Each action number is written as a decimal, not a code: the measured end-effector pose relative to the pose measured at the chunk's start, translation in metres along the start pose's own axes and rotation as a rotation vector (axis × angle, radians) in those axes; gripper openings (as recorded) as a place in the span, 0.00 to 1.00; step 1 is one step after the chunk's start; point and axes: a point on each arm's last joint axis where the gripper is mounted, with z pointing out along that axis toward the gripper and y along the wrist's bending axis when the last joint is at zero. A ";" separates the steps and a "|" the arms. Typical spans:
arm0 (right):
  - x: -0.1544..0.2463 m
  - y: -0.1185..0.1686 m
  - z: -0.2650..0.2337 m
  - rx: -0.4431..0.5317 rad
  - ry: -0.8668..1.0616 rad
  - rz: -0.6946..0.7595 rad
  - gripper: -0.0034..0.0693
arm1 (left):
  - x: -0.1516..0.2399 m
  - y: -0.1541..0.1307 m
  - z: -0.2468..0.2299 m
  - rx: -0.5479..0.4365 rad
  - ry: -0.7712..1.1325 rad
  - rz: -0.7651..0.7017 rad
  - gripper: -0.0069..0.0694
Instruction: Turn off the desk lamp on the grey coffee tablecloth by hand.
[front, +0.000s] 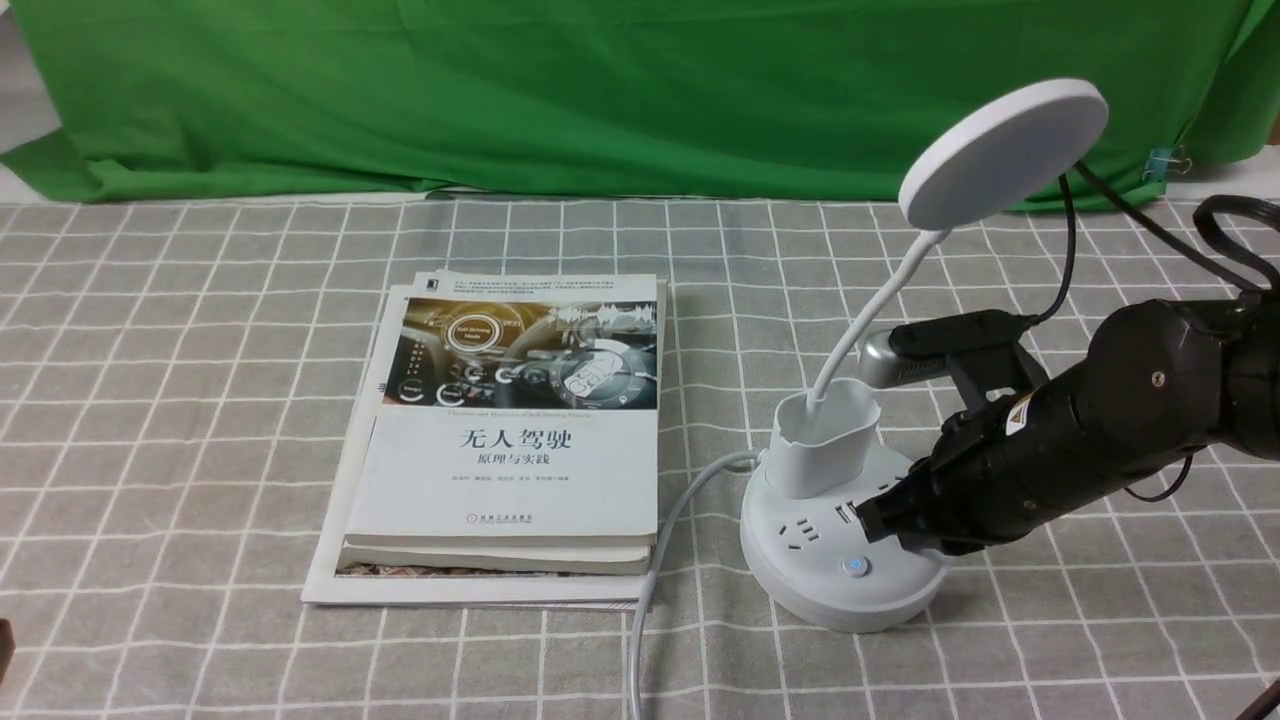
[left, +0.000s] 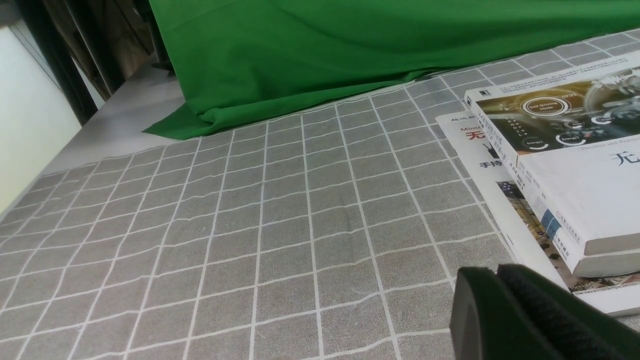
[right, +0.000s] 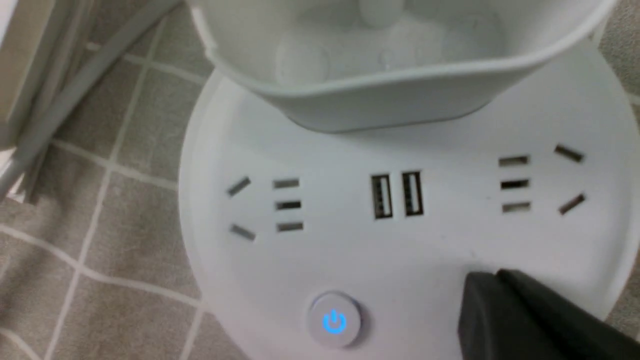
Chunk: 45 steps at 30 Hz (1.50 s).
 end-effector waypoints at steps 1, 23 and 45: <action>-0.001 0.000 -0.003 0.001 -0.013 -0.001 0.10 | 0.000 0.000 0.000 0.000 0.000 0.000 0.11; -0.003 -0.001 0.002 0.003 -0.019 0.005 0.10 | 0.000 0.000 0.000 0.000 0.000 0.000 0.11; 0.062 -0.024 -0.152 0.164 -0.751 0.027 0.09 | 0.000 0.000 0.000 0.000 0.000 0.000 0.11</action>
